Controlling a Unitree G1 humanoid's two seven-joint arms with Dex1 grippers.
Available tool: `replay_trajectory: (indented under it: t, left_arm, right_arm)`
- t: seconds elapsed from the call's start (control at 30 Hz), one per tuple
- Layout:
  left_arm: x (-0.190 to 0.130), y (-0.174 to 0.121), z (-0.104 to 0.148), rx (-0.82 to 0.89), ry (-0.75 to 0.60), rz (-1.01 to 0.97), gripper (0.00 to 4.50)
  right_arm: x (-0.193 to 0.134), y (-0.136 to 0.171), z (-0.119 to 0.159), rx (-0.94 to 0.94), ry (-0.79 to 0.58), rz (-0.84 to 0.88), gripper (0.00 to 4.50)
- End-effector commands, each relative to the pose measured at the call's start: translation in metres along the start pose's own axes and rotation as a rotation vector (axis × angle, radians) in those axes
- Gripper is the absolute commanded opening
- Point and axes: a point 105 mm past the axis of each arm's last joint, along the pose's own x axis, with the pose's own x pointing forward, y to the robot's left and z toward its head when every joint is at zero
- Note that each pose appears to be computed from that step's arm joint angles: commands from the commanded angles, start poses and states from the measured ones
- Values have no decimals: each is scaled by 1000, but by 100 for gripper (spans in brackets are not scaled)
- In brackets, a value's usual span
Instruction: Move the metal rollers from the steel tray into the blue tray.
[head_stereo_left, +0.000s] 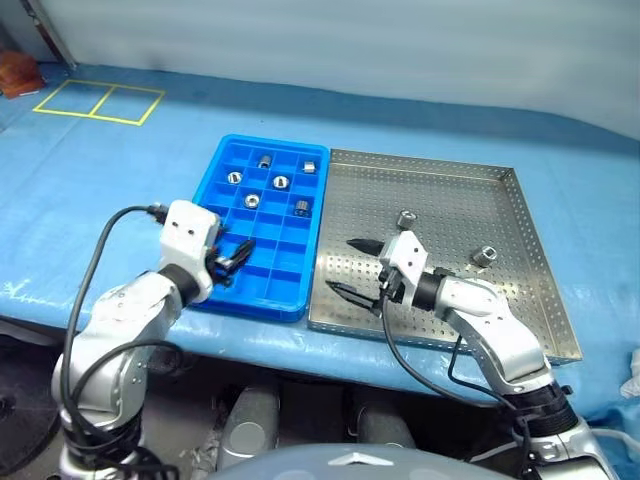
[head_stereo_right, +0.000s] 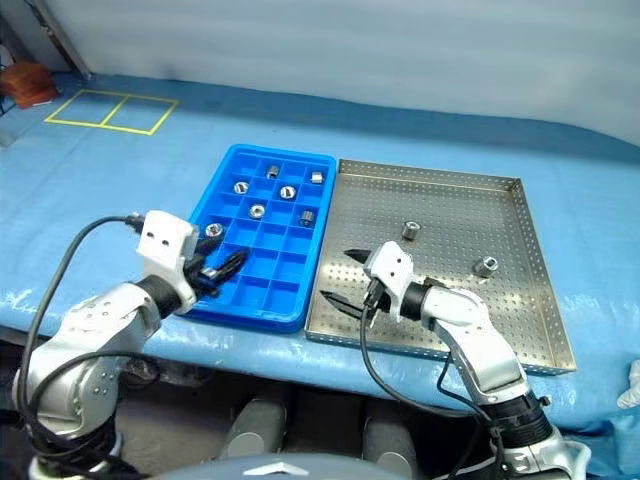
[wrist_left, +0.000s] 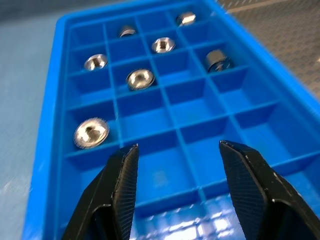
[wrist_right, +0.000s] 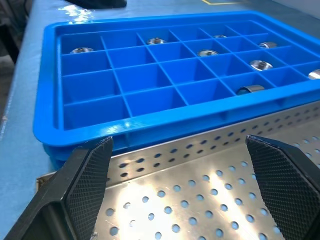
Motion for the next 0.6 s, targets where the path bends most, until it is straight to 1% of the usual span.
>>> replay_trajectory:
  t: [0.03,0.13,0.2,0.37,0.43,0.6]
  left_arm:
    - [24,-33,18,47,-87,-218,277]
    - [59,-55,12,94,-49,-366,277]
    - [82,-62,5,143,2,-399,277]
    - [121,-79,-12,228,88,-495,277]
    - [132,-82,-19,287,114,-503,277]
    - [149,-90,-30,257,151,-523,277]
  right_arm:
    - [-19,-24,0,-91,82,-146,450]
    - [-36,-34,-9,-162,204,-208,450]
    - [-44,-36,-9,-174,230,-234,450]
    - [-58,-32,-12,-173,268,-280,450]
    - [-60,-28,-12,-158,266,-296,450]
    - [-65,-19,-15,-130,268,-313,450]
